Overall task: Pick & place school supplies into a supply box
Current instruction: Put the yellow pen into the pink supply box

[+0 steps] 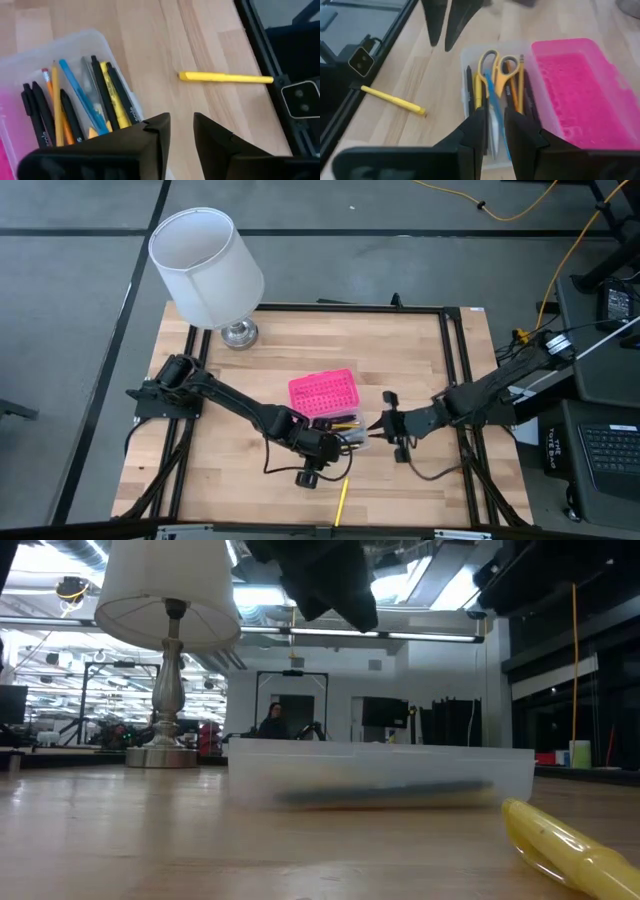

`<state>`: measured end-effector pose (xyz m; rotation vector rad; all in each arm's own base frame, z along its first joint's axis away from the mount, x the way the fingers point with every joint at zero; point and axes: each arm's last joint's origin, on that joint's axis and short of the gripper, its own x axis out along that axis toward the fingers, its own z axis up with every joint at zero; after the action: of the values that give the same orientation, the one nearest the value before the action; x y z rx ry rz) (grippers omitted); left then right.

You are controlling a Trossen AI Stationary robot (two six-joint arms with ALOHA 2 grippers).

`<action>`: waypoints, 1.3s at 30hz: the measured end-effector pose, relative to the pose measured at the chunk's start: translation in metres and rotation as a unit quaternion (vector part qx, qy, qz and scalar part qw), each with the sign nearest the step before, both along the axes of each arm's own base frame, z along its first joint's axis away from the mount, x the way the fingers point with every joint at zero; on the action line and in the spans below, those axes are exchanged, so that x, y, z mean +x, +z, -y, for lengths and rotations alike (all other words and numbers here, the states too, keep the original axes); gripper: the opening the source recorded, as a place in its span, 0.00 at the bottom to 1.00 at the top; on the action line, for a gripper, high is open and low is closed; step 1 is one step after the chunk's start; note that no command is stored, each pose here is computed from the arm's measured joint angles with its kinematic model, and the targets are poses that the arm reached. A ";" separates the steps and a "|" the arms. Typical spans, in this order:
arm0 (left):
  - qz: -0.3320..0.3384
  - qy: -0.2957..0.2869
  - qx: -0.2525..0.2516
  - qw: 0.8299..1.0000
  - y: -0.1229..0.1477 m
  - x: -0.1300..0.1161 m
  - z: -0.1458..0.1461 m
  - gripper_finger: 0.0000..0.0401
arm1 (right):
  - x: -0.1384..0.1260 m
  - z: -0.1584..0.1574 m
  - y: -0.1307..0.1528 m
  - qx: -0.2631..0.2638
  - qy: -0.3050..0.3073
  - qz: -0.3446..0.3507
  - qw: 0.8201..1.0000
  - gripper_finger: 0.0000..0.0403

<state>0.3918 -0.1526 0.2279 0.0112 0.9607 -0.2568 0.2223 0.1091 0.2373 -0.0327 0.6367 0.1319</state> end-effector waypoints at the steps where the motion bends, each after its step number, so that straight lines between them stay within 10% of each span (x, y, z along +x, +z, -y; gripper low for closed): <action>1: 0.001 0.000 0.000 1.000 0.001 0.000 0.000 0.18 | 0.004 -0.002 -0.004 -0.006 0.005 0.001 1.000 0.19; 10: -0.035 0.043 0.068 0.996 0.001 -0.035 0.010 0.02 | 0.033 -0.022 -0.045 0.008 0.064 -0.064 0.996 0.06; 27: 0.196 0.064 0.011 0.978 -0.009 -0.153 -0.008 0.00 | 0.059 -0.055 0.013 0.014 0.134 -0.006 0.991 0.02; 39: 0.263 0.038 0.066 0.962 -0.001 -0.162 -0.024 0.01 | 0.116 -0.089 0.010 -0.084 0.162 -0.167 0.969 0.02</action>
<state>0.2295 -0.1290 0.2271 0.1584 0.4446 -0.1076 0.3386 0.1980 0.2475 -0.2839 0.9772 0.4056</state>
